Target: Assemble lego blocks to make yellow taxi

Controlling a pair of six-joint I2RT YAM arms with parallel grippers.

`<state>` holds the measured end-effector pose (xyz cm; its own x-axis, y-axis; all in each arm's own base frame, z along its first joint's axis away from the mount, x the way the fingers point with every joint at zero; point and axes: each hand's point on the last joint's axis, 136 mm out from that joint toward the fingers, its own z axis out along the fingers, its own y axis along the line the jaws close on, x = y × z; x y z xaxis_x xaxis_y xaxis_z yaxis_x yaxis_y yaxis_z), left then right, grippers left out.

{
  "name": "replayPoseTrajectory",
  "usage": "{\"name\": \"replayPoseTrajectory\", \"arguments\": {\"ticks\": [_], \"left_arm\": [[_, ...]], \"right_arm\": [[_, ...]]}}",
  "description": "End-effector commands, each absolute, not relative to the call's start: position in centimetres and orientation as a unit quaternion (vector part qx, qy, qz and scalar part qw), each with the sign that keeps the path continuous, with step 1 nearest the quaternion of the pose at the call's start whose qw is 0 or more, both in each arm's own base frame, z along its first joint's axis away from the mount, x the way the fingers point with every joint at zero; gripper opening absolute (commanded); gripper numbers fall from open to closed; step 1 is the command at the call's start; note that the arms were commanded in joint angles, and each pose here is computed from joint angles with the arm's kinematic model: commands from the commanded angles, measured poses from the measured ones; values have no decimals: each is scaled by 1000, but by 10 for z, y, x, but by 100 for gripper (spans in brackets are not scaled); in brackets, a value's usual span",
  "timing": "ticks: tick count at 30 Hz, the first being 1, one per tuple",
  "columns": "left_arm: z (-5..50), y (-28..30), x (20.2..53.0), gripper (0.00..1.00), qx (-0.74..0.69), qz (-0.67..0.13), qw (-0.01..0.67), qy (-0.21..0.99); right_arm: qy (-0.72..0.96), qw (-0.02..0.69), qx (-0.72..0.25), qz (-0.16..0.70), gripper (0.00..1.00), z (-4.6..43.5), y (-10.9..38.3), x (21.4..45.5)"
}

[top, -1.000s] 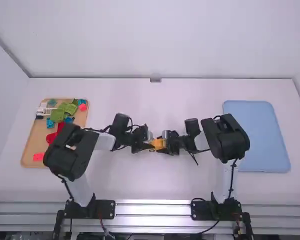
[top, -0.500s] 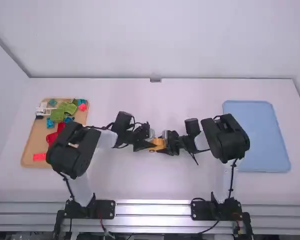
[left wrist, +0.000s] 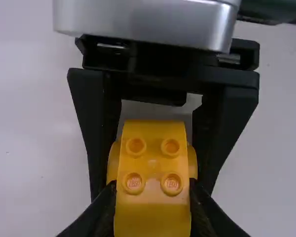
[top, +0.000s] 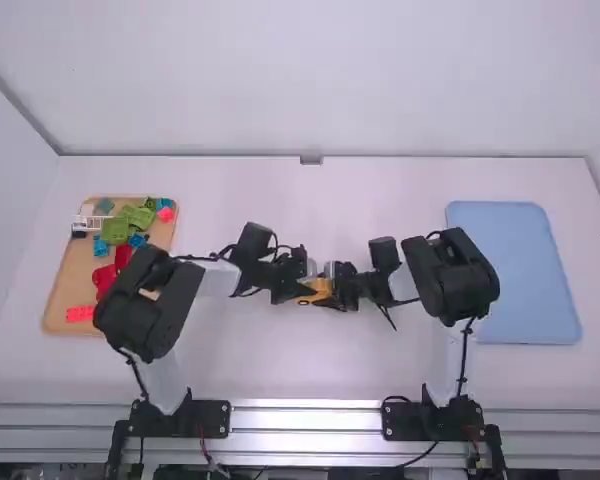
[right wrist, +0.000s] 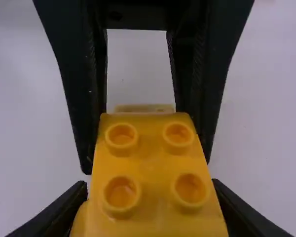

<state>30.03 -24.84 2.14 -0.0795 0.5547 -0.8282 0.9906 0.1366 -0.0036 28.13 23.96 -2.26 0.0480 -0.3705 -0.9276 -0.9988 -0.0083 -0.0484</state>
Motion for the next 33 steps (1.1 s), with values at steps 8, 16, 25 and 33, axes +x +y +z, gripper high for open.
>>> {"name": "replayPoseTrajectory", "arguments": {"ticks": [8,16,25,33], "left_arm": [[23,-232,292,2,580,-265,348,687],[14,-222,288,2,570,-265,352,693],[22,-206,281,2,541,-322,392,671],[37,-229,279,2,569,-343,418,620]], "right_arm": [[580,405,-594,383,31,-27,238,282],[579,404,-595,384,31,-27,239,280],[577,405,-596,385,31,-27,240,280],[576,405,-597,385,31,-26,241,280]]}}
